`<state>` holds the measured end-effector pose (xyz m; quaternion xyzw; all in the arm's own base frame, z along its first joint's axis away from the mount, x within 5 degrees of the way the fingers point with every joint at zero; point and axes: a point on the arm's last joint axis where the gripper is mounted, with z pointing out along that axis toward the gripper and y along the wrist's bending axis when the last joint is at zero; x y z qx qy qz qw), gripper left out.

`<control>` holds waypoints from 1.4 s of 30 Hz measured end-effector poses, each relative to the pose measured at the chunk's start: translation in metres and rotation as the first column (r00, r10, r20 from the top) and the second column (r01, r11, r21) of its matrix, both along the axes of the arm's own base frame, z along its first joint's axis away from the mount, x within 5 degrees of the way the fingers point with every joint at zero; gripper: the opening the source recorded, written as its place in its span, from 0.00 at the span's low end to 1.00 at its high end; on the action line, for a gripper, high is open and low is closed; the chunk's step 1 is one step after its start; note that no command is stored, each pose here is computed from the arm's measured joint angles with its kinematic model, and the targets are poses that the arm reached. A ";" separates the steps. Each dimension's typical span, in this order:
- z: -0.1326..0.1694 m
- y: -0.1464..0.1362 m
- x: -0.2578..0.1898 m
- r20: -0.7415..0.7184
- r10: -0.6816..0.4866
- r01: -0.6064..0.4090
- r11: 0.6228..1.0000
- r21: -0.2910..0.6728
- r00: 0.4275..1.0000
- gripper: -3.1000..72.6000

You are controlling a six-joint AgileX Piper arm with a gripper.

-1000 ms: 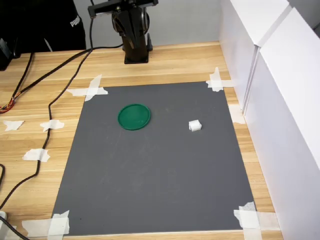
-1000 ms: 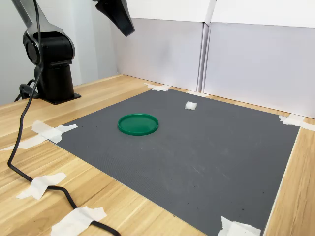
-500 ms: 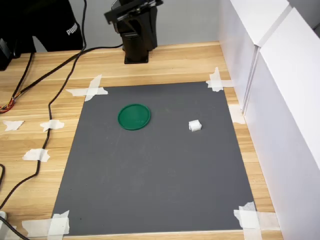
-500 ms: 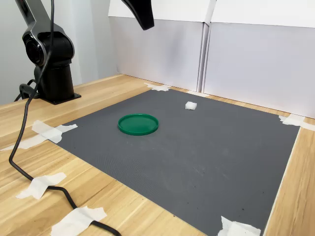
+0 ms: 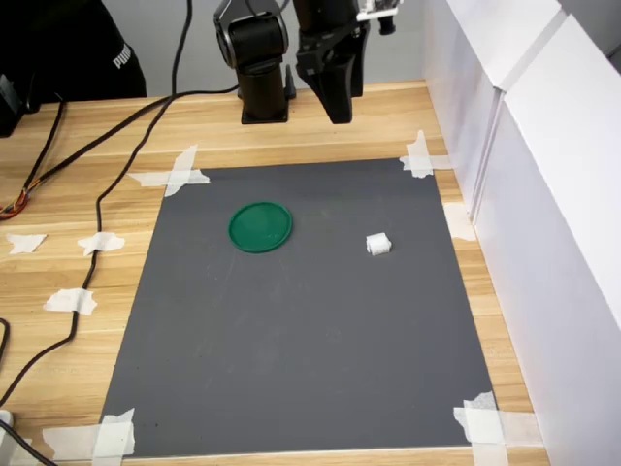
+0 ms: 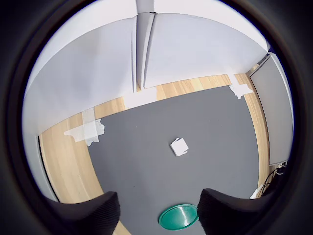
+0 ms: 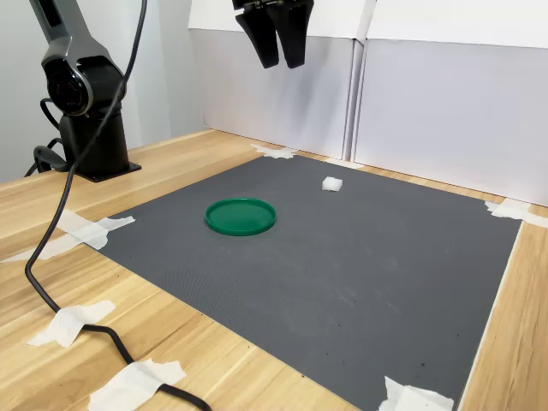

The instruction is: Grasp a white terminal and put it on the green lid.

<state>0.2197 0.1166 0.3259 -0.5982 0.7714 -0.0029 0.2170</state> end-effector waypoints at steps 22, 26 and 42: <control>-0.057 0.029 0.056 -0.013 -0.084 0.084 0.996 0.040 0.996 0.98; -0.072 0.040 0.062 -0.009 -0.050 0.050 0.999 -0.003 0.999 0.97; -0.121 0.060 0.078 -0.050 -0.056 0.052 0.995 -0.082 0.997 0.97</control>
